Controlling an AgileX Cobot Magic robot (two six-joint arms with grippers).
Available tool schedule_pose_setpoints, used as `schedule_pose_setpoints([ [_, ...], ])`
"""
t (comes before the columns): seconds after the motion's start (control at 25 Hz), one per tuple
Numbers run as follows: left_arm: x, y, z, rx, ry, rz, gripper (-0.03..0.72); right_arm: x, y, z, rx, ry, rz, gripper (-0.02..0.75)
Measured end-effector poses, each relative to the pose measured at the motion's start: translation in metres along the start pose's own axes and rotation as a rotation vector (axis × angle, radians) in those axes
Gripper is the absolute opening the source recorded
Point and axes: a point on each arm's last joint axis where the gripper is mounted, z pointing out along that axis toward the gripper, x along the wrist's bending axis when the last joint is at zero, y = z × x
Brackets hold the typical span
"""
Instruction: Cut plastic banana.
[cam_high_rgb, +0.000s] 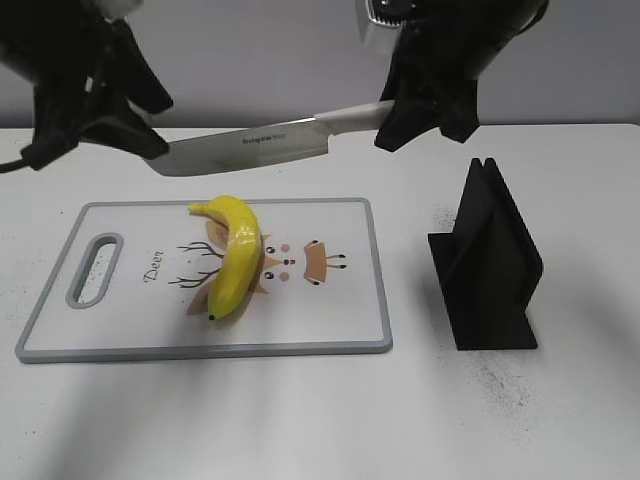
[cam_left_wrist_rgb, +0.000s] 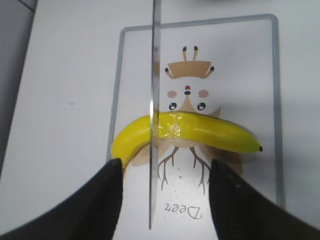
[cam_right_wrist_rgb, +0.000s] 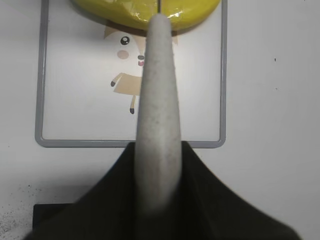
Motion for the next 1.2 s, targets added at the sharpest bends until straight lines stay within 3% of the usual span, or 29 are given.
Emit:
schedule_pose_setpoints([
  [0.16, 0.005, -0.012, 0.024, 0.039, -0.035, -0.015, 0.515, 0.0, 0.0, 0.004, -0.017, 0.013, 0.014, 0.162],
  [0.52, 0.012, -0.021, 0.044, 0.053, -0.021, -0.042, 0.461, 0.0, 0.003, 0.011, -0.079, 0.04, 0.006, 0.162],
  [0.6, 0.013, -0.02, 0.044, 0.044, -0.015, -0.049, 0.396, 0.0, 0.003, 0.012, -0.079, 0.04, 0.003, 0.162],
  [0.72, 0.012, -0.02, 0.044, 0.038, -0.019, -0.054, 0.217, -0.001, 0.003, 0.013, -0.08, 0.038, 0.005, 0.162],
  [0.76, 0.012, -0.02, 0.044, 0.038, -0.023, -0.055, 0.119, -0.001, 0.003, 0.013, -0.082, 0.035, 0.005, 0.162],
  [0.84, 0.011, -0.02, 0.044, 0.038, -0.027, -0.055, 0.02, -0.002, 0.003, 0.013, -0.084, 0.029, 0.006, 0.162],
  [0.92, 0.011, -0.02, 0.044, 0.038, -0.029, -0.055, -0.014, -0.002, 0.004, 0.012, -0.086, 0.027, 0.007, 0.162],
  [1.2, 0.015, -0.025, 0.053, 0.054, -0.013, -0.074, -0.014, -0.005, -0.001, 0.017, -0.036, 0.005, 0.069, 0.162],
])
